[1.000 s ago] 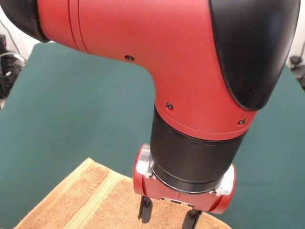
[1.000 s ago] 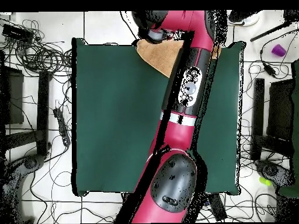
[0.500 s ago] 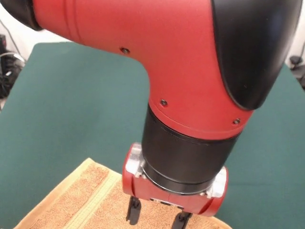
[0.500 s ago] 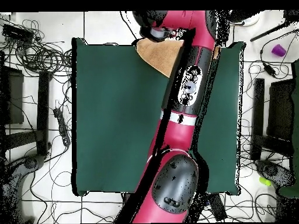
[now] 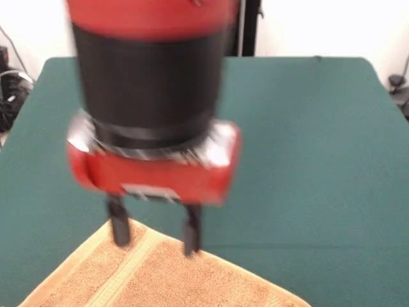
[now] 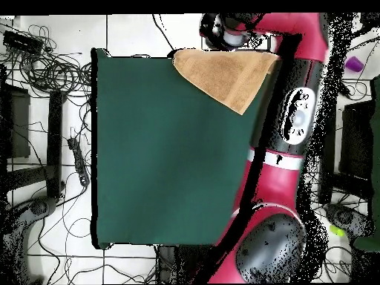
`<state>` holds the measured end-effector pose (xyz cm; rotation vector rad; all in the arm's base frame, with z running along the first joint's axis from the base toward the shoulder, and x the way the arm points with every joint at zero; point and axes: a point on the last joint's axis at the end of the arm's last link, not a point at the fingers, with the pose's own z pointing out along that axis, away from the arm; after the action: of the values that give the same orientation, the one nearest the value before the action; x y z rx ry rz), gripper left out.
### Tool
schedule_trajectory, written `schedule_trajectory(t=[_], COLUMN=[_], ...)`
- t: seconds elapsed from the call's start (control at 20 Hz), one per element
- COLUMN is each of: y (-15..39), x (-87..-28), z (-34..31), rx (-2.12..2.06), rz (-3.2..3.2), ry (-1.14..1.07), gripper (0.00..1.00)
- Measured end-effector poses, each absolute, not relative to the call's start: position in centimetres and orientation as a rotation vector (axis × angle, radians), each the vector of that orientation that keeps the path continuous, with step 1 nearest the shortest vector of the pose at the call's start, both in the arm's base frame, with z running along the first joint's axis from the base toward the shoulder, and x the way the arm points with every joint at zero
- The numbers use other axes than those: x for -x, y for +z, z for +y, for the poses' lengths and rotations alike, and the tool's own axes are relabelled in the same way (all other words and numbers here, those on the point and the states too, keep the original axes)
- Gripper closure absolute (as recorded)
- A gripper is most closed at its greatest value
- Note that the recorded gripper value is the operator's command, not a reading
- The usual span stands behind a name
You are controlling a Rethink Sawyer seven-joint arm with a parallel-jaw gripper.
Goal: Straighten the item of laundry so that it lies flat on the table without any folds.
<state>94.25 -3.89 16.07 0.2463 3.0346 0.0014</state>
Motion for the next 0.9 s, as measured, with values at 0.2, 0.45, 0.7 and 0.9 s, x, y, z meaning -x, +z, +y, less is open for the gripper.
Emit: schedule_trajectory(t=[0.2,0.45,0.7,0.9], y=[18.2,18.8,17.7,16.3], x=[-92.6,-90.7,-90.2,-90.2], z=[-7.4,-12.1,-13.1,-12.2], rx=[-0.208,-0.190,-0.159,-0.127], rz=[3.045,3.033,3.001,2.989], ry=[-0.006,-0.126,-0.226,-0.257], gripper=[0.00,0.00,0.00,0.00])
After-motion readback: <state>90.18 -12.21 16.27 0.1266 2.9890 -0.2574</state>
